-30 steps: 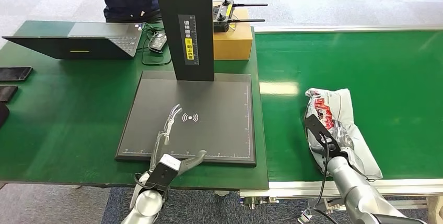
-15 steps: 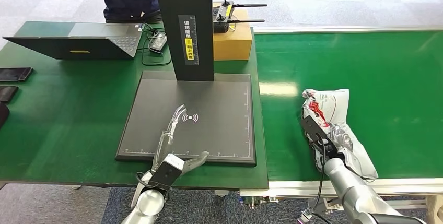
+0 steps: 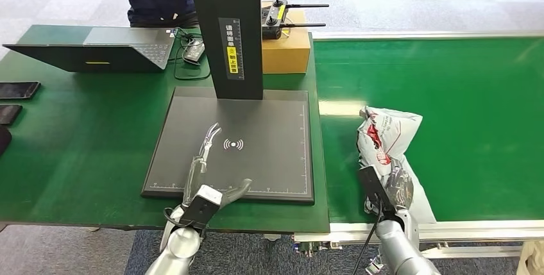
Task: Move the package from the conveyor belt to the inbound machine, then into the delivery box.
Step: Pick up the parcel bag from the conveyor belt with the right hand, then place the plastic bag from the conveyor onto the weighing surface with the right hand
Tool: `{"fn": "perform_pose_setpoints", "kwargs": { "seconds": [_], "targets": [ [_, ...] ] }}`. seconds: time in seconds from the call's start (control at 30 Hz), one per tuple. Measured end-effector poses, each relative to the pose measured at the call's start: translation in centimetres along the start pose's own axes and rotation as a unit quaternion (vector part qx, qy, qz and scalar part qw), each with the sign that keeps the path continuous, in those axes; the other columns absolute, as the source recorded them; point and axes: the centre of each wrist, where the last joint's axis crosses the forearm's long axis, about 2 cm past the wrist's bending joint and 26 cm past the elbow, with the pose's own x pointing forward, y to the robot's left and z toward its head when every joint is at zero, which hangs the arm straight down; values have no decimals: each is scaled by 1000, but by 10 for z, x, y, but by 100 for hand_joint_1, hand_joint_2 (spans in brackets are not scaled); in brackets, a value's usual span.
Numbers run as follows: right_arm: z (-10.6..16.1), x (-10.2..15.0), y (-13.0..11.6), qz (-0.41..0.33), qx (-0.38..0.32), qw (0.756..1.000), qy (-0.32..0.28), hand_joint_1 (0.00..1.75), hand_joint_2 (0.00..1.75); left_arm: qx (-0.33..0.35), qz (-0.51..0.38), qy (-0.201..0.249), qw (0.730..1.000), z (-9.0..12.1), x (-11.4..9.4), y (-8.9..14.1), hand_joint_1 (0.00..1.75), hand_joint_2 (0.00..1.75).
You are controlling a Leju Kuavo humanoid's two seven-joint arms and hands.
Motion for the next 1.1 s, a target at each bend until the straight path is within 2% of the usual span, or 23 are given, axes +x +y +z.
{"fn": "perform_pose_setpoints", "kwargs": {
  "seconds": [0.17,0.3,0.6,0.7,0.9,1.1],
  "targets": [
    [13,12,6,-29,-47,998,-27,175,175,7,13,6,1000,-4,-2,2,0,175],
    [16,28,2,-35,-77,995,-59,175,175,20,18,14,1000,-4,-4,5,0,175],
    [-3,79,-23,-25,-130,977,-167,168,175,54,7,14,998,1,-2,16,0,175],
    [-13,92,-26,-30,-131,970,-201,164,175,64,4,16,998,5,-2,19,0,175],
    [-36,127,-20,-36,-112,954,-277,166,175,83,-11,21,996,23,1,23,0,175],
    [-37,147,-3,-31,-68,943,-323,167,175,93,-20,22,995,29,3,30,0,175]
  ]
}}
